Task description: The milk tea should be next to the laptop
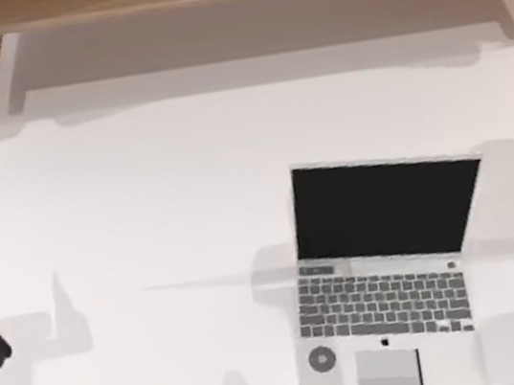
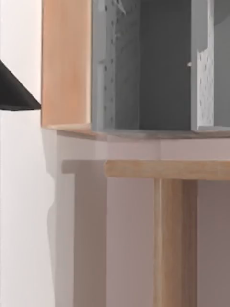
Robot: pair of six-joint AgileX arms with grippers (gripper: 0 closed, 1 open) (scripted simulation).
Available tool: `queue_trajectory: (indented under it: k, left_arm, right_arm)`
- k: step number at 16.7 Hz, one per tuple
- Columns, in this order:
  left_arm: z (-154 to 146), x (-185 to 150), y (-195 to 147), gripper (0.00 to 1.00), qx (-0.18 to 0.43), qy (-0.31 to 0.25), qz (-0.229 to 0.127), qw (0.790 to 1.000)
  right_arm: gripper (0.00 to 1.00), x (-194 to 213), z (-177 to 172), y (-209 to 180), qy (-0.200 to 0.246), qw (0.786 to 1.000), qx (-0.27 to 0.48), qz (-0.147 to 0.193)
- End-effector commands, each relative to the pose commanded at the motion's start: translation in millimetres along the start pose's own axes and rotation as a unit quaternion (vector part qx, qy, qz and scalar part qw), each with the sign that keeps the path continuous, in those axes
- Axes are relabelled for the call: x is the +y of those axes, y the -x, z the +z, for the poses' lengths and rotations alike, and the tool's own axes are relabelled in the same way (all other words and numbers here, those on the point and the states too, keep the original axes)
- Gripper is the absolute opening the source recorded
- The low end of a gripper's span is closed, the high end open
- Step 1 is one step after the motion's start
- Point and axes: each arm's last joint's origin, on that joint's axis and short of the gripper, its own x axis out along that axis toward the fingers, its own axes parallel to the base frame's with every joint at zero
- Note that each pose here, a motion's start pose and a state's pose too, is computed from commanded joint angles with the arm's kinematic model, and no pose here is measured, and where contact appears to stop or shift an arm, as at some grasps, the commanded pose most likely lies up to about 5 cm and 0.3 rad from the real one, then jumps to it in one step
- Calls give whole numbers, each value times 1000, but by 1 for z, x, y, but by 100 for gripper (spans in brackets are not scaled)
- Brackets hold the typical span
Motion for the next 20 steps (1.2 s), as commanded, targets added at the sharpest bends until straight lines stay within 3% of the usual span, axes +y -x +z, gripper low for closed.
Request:
queue_trajectory:
  k: [9,20]
  left_arm:
    - [0,0,0,100,0,0,0,1000]
    - [0,0,0,100,0,0,0,1000]
  right_arm:
    - [0,72,25,26,-18,999,31,-9]
    - [0,139,41,125,-25,1000,8,-13]
